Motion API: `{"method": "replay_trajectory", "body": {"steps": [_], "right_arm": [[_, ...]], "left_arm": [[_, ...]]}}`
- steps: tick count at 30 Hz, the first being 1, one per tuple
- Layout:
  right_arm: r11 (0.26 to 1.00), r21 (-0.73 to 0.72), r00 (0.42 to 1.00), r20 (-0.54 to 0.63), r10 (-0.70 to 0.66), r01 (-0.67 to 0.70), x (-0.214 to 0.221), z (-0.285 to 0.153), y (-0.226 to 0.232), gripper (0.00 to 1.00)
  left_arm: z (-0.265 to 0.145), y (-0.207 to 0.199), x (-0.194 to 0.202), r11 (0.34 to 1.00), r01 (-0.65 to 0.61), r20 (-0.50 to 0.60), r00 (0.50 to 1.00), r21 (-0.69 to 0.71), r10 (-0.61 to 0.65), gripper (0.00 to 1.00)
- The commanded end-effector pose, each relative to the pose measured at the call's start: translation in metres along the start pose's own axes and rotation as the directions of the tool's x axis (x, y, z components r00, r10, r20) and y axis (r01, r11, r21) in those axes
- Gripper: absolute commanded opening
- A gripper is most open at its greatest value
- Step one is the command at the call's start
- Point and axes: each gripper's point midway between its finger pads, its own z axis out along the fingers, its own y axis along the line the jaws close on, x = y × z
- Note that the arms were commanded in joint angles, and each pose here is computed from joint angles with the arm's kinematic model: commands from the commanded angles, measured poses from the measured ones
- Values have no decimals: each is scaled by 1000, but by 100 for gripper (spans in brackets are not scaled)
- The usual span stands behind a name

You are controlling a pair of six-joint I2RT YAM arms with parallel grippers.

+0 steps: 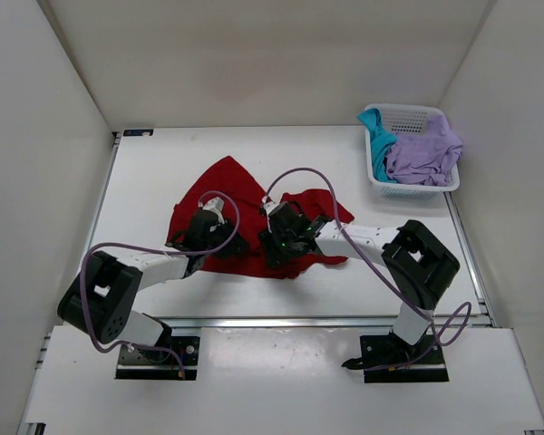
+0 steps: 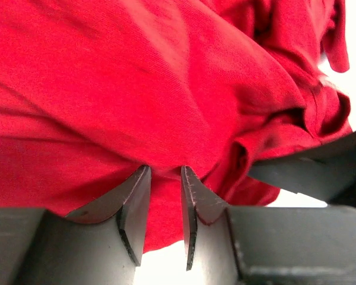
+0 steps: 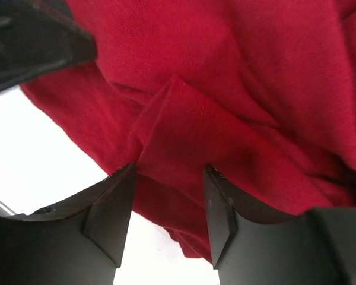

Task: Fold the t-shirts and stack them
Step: Flatten out the tshirt

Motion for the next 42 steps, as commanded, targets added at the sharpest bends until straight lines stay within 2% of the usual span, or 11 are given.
{"method": "replay_trajectory", "body": {"steps": [1,3,5,10,19,22,26,28,31,33,42], "right_arm": [[1000,12,999,46,2,-2,-20,-1,3,48],[1000,14,999,42,-4,4,-21,1,5,47],[999,36,999,37,3,-4,-18,2,2,25],[999,48,998,64,21,-24,-20,-6,-5,0],[1000,12,1000,12,12,-12,16,-69,0,0],[995,-80,962,-272,36,-59,116,-108,5,0],[996,-2,922,-378,80,-87,156,-124,-10,0],[995,28,931,-350,103,-100,152,-128,-17,1],[989,7,967,-209,145,-146,112,-134,-23,37],[983,-7,976,-124,180,-182,88,-131,-32,44],[922,50,911,179,371,-385,9,-78,-109,46]], "left_arm": [[1,-23,5,997,-34,3,999,71,34,37],[4,-23,13,997,-33,-13,999,74,34,37],[7,-20,17,997,-21,-23,999,72,23,36],[18,-10,14,999,-1,-17,1000,36,2,34],[50,-9,-14,996,75,19,997,39,-76,32],[67,1,-68,988,150,104,983,28,-152,32],[64,1,-112,979,191,162,966,66,-200,32],[59,2,-123,978,195,181,962,76,-206,34],[47,2,-120,974,201,157,964,107,-217,35],[42,3,-109,979,179,127,973,101,-191,36],[-15,29,-54,997,71,127,989,3,-71,37]]}}
